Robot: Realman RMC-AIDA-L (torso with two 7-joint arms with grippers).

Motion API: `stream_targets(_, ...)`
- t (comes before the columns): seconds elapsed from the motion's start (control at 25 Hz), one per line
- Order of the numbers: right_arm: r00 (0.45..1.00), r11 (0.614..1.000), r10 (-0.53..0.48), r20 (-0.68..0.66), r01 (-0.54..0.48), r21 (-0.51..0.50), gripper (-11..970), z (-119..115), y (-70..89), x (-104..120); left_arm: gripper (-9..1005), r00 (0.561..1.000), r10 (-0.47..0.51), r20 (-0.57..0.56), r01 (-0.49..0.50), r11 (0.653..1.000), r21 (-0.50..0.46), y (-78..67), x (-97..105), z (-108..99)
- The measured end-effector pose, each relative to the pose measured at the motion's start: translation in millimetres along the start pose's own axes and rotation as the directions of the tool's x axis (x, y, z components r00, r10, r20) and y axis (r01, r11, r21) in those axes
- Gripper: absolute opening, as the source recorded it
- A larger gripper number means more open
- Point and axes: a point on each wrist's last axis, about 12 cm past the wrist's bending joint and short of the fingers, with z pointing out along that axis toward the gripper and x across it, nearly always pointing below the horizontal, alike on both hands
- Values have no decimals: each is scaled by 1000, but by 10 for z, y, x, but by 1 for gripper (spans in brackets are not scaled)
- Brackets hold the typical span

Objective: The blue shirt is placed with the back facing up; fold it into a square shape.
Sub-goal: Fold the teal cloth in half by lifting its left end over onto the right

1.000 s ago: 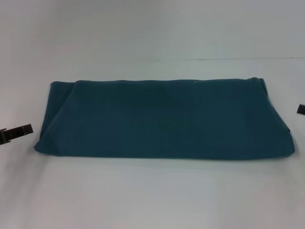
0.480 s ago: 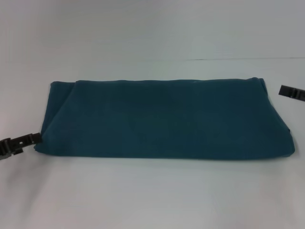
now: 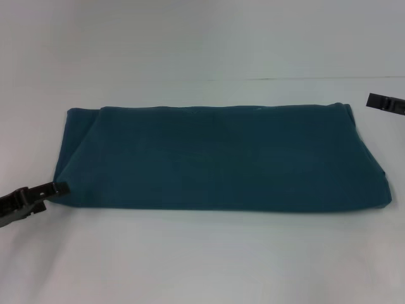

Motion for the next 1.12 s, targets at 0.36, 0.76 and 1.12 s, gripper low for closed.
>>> stream_targets(0.36,1000,1000,-2,5,2,4,924,-12,-4,-17,892,1000,-4,-21,4,1000,-19,-8,-26,96)
stream_targets(0.76,1000,1000,1,8,-1,4,923,-25,-7,-16,892,999,29,-45,-31,999,-33,-60,-61,230)
stream_targets(1.12,1000,1000,2,8,-2,3,923,-29,-8,-18,885,998,43,-46,-44,999,-31,-96,-97,266)
